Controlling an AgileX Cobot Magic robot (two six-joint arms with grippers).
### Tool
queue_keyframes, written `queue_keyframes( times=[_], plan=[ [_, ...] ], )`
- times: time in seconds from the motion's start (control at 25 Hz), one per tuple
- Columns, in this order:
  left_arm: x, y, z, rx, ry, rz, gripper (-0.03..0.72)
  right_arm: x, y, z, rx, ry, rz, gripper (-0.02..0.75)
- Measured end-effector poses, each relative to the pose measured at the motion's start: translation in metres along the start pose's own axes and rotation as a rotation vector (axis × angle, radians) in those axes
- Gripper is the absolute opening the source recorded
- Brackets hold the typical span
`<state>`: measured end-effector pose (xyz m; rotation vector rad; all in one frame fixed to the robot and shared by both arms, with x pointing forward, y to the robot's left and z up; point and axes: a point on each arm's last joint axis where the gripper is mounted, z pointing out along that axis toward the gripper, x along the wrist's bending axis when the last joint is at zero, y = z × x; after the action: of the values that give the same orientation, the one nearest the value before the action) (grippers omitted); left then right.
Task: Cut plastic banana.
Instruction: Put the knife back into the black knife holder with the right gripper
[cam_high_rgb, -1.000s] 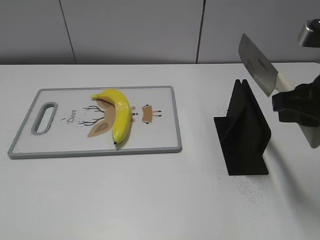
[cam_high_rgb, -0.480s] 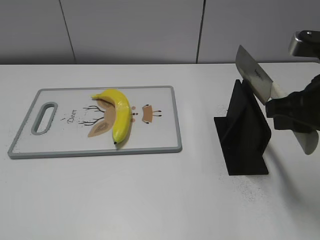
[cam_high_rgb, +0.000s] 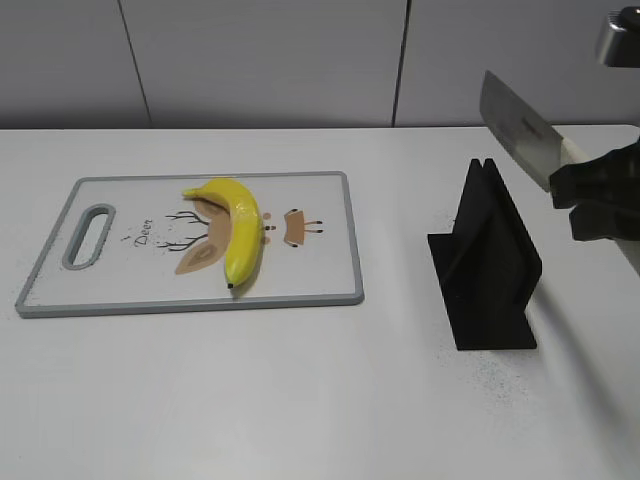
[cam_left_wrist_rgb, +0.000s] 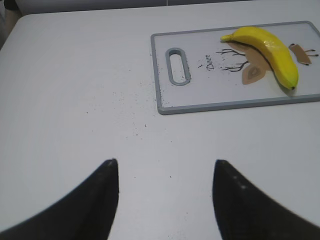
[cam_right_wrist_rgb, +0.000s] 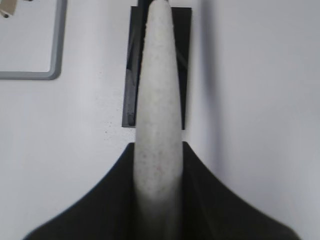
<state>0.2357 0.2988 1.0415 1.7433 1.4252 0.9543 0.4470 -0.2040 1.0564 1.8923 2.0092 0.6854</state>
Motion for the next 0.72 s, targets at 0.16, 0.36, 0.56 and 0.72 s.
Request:
queue_keyframes(
  times=[0.16, 0.36, 0.56, 0.72],
  plan=[
    [0.000, 0.000, 0.000, 0.000, 0.000, 0.000, 0.579, 0.000, -0.002, -0.004, 0.016, -0.049, 0.023, 0.162],
    [0.000, 0.000, 0.000, 0.000, 0.000, 0.000, 0.579, 0.030, -0.018, -0.012, -0.011, -0.100, -0.048, 0.162],
    [0.000, 0.000, 0.000, 0.000, 0.000, 0.000, 0.579, 0.041, -0.021, -0.007, -0.051, -0.166, -0.028, 0.162],
    [0.000, 0.000, 0.000, 0.000, 0.000, 0.000, 0.579, 0.044, -0.020, 0.001, -0.057, -0.173, -0.042, 0.162]
  ],
)
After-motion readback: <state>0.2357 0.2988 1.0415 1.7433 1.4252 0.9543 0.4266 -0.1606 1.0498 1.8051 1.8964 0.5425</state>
